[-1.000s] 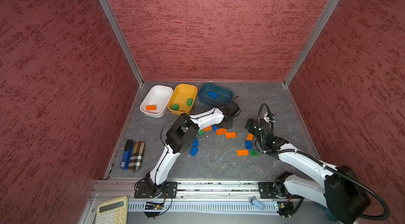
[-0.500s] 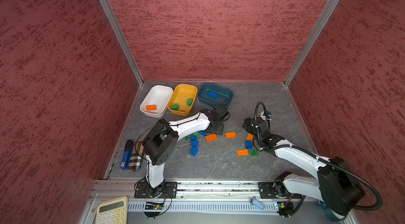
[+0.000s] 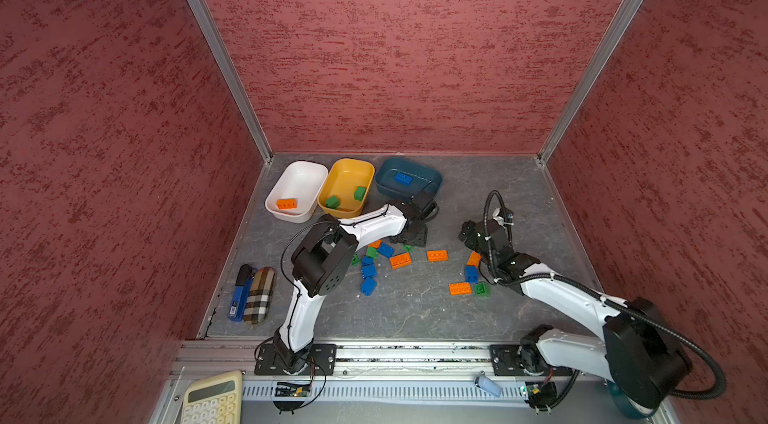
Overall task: Sort the legos into containers by color
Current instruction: 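Lift the green brick with the left gripper toward the yellow tub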
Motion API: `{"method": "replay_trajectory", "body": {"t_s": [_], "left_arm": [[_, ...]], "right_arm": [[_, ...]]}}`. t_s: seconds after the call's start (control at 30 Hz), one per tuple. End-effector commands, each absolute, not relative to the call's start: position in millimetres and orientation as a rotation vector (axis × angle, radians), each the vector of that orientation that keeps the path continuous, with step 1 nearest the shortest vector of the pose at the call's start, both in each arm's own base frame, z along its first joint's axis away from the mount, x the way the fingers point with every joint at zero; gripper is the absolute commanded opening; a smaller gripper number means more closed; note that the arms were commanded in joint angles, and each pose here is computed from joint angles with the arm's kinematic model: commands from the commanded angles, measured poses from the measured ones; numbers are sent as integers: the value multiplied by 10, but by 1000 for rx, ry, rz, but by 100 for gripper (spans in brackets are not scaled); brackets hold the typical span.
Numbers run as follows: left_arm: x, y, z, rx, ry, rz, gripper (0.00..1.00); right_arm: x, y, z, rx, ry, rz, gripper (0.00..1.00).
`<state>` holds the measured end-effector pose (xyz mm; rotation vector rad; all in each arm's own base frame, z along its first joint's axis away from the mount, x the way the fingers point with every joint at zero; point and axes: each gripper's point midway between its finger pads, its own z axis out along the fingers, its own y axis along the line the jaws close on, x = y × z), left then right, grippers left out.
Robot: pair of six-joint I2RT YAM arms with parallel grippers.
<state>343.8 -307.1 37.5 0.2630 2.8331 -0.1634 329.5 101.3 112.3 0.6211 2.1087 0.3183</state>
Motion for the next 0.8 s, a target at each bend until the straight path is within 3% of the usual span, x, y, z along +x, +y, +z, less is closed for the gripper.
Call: {"method": "replay_trajectory", "body": {"t_s": [0.0,0.37,0.77], "left_arm": [[3387,-3180,309,383,2844,-234,71],[3429,-3077,385,325,2776,-233,36],[3746,-2776,1056,109,2598,-425,27]], "right_arm": [[3339,989,1234,630,2073,318,94],[3473,1368,1315,437,2095,476,94],[3617,1689,1224,334,2190,556,94]]}}
